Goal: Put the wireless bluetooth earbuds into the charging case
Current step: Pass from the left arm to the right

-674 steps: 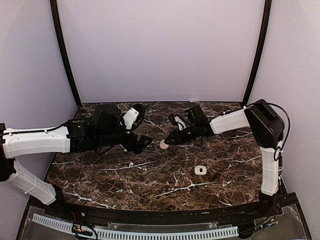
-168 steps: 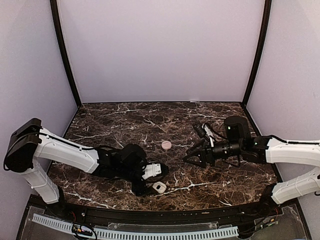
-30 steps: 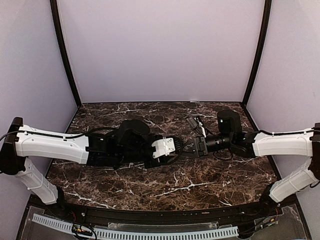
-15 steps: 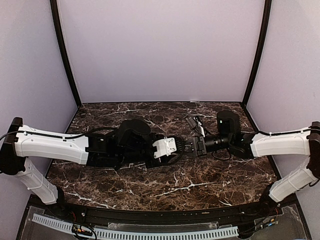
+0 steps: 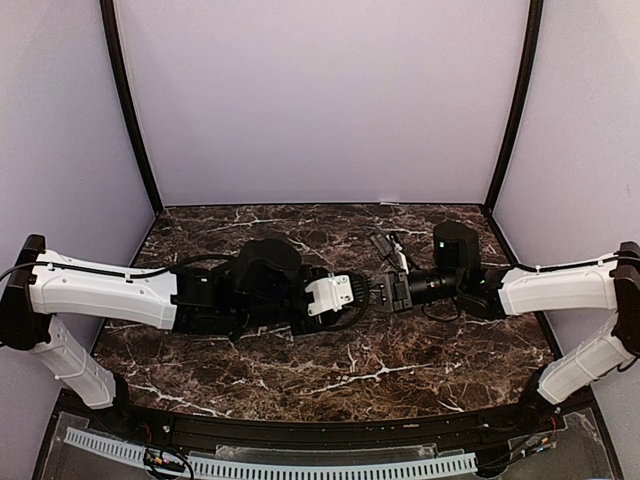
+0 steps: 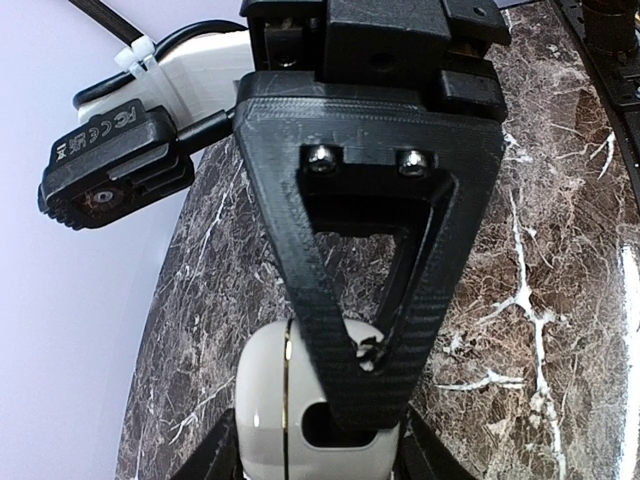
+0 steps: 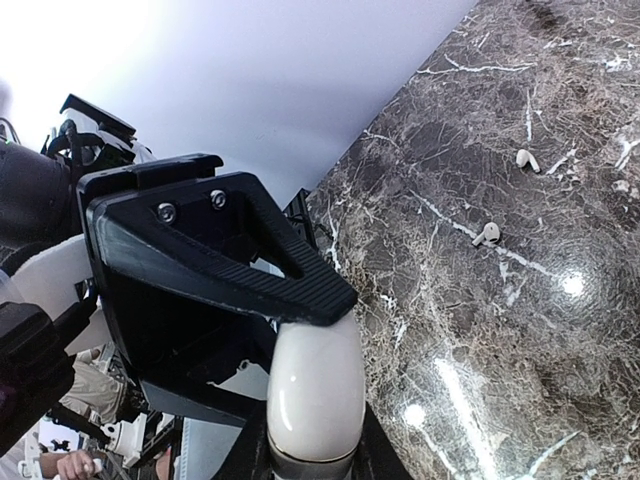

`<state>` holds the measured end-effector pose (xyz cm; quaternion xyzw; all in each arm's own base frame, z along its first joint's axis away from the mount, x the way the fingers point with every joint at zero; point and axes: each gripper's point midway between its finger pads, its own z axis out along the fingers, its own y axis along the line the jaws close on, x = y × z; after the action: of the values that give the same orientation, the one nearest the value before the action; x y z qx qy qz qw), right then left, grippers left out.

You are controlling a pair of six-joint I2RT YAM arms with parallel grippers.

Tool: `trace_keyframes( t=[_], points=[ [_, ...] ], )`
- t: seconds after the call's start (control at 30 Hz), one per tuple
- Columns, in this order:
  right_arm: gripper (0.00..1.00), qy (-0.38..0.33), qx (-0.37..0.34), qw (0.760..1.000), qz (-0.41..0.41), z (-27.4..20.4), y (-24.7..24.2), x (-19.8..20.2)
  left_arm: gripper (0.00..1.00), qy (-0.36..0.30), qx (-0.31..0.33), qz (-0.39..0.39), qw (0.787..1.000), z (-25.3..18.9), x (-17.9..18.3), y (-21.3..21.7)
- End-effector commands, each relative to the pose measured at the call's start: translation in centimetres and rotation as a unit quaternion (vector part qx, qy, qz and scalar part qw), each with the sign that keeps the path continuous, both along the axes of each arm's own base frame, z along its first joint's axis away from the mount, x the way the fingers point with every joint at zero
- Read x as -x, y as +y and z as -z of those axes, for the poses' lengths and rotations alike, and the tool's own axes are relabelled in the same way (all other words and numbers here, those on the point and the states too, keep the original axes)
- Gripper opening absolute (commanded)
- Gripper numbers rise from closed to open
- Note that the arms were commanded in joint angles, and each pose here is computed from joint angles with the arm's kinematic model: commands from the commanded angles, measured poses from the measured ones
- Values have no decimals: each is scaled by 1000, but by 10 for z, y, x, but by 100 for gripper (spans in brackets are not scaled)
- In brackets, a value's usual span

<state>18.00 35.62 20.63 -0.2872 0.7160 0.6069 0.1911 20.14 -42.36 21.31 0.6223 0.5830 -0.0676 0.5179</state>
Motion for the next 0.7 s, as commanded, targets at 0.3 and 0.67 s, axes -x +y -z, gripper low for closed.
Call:
trace_keyframes(
  t=[0.3,0.67],
  points=[
    [0,-46,-17,999,-12,-11,0,5,95,-19,85,-5,996,-50,8,12],
    [0,-201,-12,979,5,-43,-20,11,99,75,251,29,965,-100,47,46]
  ],
)
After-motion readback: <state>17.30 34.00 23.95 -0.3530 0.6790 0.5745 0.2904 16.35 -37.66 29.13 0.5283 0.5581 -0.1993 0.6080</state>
